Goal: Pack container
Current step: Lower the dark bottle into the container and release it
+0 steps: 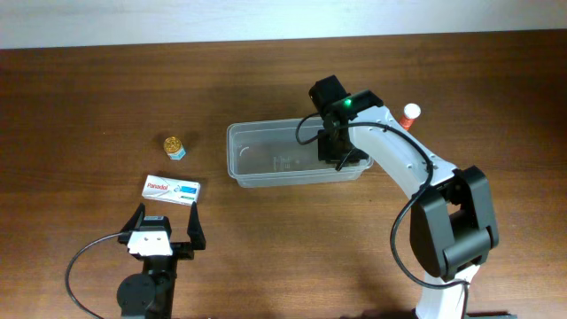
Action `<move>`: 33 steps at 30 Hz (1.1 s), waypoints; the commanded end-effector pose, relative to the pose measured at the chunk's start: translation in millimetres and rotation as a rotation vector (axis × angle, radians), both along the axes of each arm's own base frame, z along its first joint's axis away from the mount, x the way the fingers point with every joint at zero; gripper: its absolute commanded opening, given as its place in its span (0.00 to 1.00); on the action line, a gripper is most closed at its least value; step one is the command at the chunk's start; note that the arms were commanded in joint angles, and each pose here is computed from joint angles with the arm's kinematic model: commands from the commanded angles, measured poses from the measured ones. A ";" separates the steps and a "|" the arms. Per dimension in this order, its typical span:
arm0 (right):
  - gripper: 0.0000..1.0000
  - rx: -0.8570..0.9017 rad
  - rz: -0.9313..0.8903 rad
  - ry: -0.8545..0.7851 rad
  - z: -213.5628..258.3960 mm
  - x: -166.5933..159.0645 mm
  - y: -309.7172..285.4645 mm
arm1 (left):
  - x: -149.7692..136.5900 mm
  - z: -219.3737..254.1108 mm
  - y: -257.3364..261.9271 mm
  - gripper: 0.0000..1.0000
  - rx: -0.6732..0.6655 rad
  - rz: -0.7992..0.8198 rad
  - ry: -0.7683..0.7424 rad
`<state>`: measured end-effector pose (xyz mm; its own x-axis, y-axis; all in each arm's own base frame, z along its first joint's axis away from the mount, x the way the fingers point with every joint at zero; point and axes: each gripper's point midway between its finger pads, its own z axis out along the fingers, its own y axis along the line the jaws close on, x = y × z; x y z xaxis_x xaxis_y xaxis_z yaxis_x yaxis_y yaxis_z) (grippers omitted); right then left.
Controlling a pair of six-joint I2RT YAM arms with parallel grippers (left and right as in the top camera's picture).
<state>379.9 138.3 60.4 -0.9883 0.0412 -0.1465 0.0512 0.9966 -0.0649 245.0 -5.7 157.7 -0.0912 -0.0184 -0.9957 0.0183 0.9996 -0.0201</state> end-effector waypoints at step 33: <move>0.36 -0.017 -0.035 0.105 -29.0 -28.8 -6.4 | 0.1 -1.0 -1.7 0.99 0.015 -0.010 -0.004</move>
<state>376.9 133.0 57.7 -0.9853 0.0555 -0.1617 0.0701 0.9938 -0.0864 245.0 -5.7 157.7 -0.0912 -0.0184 -0.9957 0.0183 0.9996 -0.0201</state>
